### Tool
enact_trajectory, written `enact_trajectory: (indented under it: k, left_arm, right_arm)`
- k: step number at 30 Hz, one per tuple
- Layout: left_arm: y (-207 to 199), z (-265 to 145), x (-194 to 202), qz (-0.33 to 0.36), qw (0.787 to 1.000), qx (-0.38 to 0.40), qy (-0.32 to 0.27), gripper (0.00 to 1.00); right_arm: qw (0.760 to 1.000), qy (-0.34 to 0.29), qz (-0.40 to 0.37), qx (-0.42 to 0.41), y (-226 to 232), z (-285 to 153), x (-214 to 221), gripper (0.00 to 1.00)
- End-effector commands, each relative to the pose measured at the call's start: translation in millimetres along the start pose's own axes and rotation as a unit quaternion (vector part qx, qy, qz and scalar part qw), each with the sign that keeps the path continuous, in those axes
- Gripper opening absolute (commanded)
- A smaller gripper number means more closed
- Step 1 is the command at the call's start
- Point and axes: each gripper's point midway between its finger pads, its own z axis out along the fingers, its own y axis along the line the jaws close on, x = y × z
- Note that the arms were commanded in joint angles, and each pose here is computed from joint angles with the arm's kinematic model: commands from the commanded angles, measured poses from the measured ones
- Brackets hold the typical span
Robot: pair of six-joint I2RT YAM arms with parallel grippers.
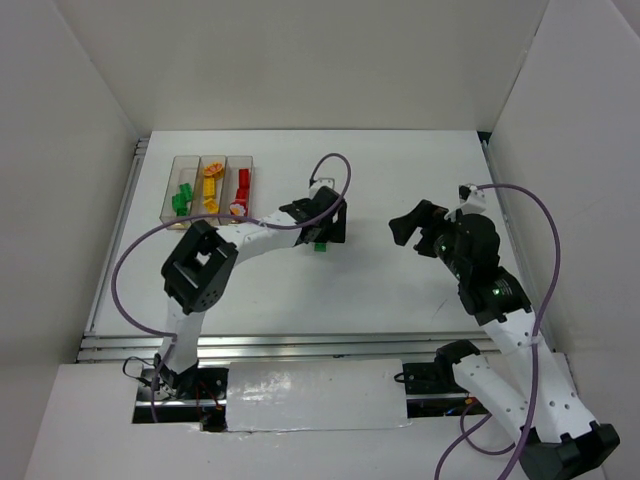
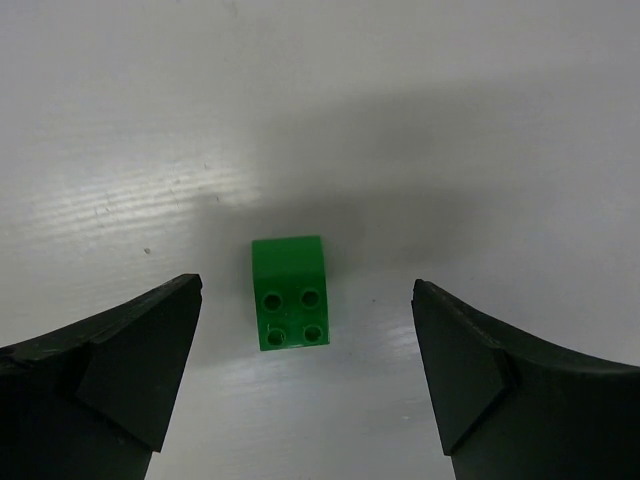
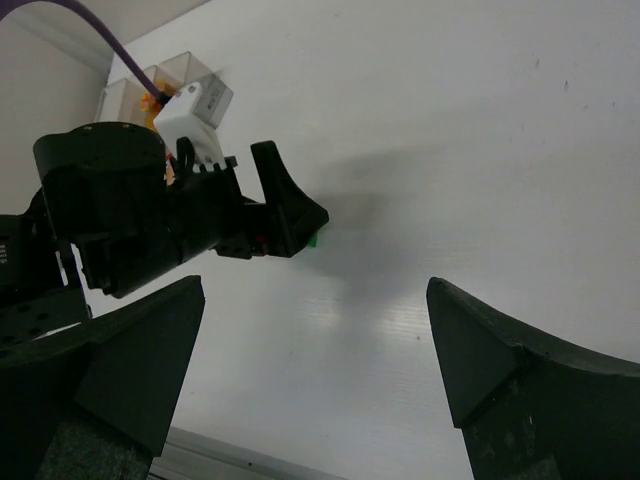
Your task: Sort the legos into containers by color
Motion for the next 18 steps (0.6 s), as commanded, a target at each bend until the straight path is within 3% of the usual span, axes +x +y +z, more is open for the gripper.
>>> enact_trajectory:
  k: [1,5,14,16,17,18]
  left_arm:
    - [-0.8,0.9,-4.6,-0.036,0.999,-0.031,-0.011,1.0]
    - [3.5,9.0,12.8,-0.036,0.998,-0.047,0.001,0.95]
    - [1.7,27.8,46.4,-0.014,0.998,-0.047,0.036,0.71]
    - [2.1,27.1,50.3,-0.009,0.998,-0.052,0.038,0.7]
    - [1.8,26.2,50.5,-0.007,0.998,-0.052,0.037,0.66]
    - [3.2,25.4,52.1,-0.007,0.998,-0.052,0.038,0.38]
  right_arm:
    - [0.999,0.027,-0.013,0.017,-12.8,-1.7,17.9,1.0]
    - [0.999,0.03,-0.016,0.012,-11.9,-0.5,20.4,1.0]
    - [0.999,0.025,-0.021,0.006,-10.2,0.6,18.8,1.0]
    - [0.999,0.024,-0.021,0.005,-10.2,1.3,18.7,1.0]
    - [0.999,0.029,-0.021,-0.004,-6.8,1.2,20.4,1.0]
    - [0.999,0.029,-0.021,-0.004,-7.0,1.4,20.6,1.0]
